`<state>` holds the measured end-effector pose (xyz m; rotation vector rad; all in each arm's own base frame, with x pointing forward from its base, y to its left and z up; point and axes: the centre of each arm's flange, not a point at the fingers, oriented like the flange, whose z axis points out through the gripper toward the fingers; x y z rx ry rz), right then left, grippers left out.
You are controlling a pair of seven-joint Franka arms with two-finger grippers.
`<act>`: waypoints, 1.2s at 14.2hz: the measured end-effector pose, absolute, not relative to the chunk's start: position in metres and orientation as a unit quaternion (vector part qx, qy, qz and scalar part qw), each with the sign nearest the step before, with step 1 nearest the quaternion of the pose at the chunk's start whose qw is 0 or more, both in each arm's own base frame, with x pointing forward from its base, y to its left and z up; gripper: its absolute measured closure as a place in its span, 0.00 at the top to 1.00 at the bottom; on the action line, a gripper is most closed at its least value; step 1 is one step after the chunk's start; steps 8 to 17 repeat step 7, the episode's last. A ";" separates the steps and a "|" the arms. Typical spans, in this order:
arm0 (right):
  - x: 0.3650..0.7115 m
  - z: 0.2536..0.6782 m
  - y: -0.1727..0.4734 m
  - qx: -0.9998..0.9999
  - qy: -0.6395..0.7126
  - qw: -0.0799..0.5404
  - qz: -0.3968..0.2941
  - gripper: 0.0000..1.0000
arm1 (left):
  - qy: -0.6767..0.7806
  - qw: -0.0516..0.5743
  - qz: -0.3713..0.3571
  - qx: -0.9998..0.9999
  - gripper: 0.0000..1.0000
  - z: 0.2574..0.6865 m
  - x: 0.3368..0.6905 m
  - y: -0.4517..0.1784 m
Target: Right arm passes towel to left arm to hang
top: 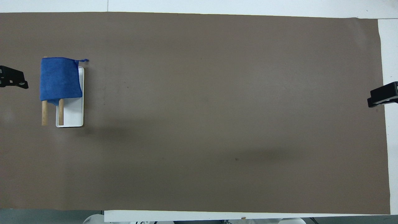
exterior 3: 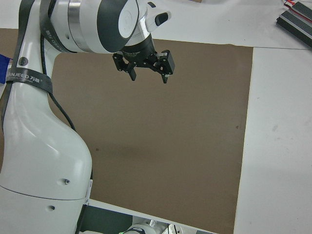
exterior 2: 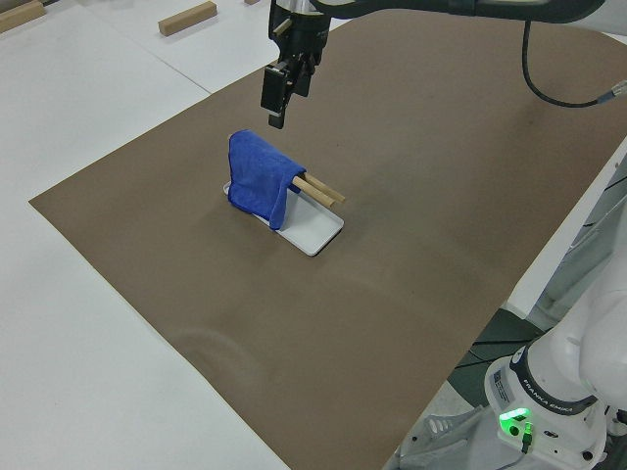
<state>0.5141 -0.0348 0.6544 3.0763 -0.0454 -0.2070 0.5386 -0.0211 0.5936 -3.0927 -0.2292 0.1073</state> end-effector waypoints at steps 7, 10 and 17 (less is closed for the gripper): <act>0.514 0.654 -0.035 0.997 -0.015 0.029 -0.067 1.00 | 0.052 0.013 0.055 -0.997 1.00 0.612 0.552 -0.054; 0.514 0.654 -0.035 0.997 -0.015 0.029 -0.067 1.00 | 0.052 0.013 0.055 -0.997 1.00 0.612 0.552 -0.054; 0.514 0.654 -0.035 0.997 -0.015 0.029 -0.067 1.00 | 0.052 0.013 0.055 -0.997 1.00 0.612 0.552 -0.054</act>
